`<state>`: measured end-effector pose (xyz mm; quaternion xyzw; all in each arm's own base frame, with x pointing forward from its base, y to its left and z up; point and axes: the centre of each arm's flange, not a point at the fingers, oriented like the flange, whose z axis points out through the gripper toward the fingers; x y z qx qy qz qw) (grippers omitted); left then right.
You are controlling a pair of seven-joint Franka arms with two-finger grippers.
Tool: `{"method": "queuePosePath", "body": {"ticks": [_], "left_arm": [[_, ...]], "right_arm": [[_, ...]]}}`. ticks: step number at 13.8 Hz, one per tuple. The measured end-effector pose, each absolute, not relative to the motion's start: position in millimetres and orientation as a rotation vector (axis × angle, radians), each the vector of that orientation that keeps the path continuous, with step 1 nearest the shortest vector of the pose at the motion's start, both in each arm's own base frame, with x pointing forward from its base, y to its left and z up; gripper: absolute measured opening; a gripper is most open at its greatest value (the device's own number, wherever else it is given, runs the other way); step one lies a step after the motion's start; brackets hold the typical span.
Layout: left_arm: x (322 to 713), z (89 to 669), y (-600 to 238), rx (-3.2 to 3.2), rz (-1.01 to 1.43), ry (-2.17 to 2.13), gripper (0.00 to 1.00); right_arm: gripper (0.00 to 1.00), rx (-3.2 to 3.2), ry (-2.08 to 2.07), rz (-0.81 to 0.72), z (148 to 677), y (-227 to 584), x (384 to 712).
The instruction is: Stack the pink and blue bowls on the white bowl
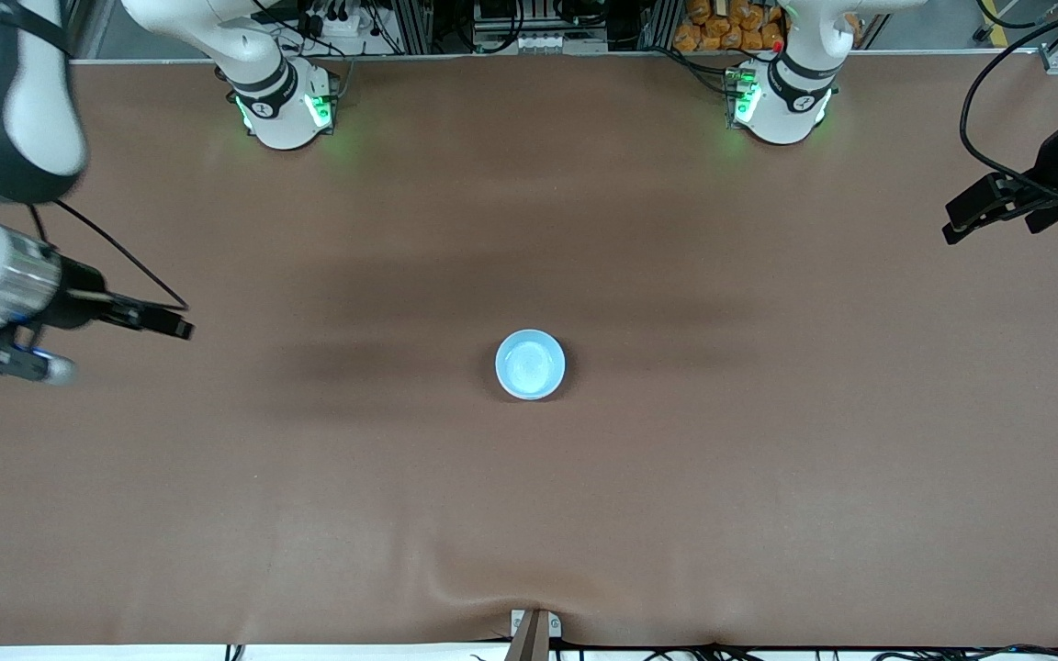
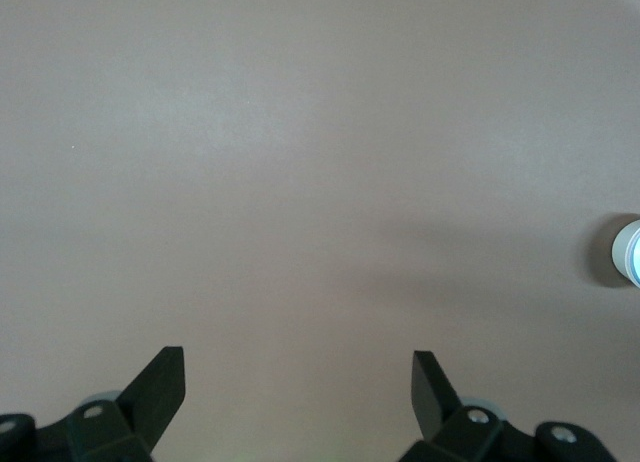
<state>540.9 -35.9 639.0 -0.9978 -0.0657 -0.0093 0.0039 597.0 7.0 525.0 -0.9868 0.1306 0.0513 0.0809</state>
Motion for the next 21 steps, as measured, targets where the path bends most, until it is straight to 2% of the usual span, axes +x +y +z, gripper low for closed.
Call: {"method": "queuePosePath", "body": {"ticks": [3, 10, 17, 21], "left_arm": [[541, 639, -36, -3.127, -0.033, -0.205, 1.00], [542, 640, -36, -3.129, -0.038, -0.176, 1.00], [533, 650, -37, -3.130, -0.037, -0.142, 1.00], [527, 655, -42, -3.129, -0.029, -0.126, 1.00]], "right_arm": [[1.00, -3.009, 0.319, 0.131, 559, 6, 577], [1.00, -3.024, 0.133, 0.194, 613, -26, 542], [1.00, -3.085, 0.093, 0.198, 621, -21, 539], [1.00, -3.097, 0.096, 0.145, 637, -26, 540]]}}
